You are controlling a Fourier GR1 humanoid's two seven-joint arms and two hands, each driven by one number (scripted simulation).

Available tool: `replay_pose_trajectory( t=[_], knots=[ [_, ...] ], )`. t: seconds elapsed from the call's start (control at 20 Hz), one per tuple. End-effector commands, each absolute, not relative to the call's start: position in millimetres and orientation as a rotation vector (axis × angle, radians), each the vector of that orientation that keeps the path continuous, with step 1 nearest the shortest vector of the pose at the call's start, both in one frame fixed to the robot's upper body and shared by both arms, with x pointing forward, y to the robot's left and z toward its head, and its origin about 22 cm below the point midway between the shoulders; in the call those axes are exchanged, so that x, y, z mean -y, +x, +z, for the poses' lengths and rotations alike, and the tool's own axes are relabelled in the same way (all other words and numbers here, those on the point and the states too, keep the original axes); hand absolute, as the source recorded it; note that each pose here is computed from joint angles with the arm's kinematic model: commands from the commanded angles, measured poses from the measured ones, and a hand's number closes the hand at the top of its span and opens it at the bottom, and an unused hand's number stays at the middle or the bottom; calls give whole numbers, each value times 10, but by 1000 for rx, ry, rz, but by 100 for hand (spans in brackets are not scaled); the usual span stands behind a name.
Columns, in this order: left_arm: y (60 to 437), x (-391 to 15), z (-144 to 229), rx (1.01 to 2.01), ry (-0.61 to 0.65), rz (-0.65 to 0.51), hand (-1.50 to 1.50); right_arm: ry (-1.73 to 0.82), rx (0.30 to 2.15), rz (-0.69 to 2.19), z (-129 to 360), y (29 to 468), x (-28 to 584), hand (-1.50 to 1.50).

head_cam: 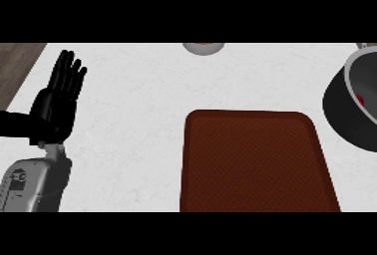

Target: Pick the pear from the tray and place it in the pot

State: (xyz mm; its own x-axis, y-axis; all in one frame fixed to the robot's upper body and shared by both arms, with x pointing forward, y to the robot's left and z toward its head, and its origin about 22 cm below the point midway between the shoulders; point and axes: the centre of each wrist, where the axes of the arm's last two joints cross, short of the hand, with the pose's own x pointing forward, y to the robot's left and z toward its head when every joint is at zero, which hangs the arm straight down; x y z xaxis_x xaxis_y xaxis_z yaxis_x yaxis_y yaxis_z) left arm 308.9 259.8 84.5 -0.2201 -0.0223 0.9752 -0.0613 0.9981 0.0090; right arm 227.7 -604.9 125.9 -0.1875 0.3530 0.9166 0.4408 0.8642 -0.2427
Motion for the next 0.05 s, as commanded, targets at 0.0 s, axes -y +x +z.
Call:
replay_pose_trajectory(
  t=[0.0],
  knots=[
    [3079,-2574,849,1798,62,33,0,-550,1840,-52,1344,2114,6157,-150]
  ],
)
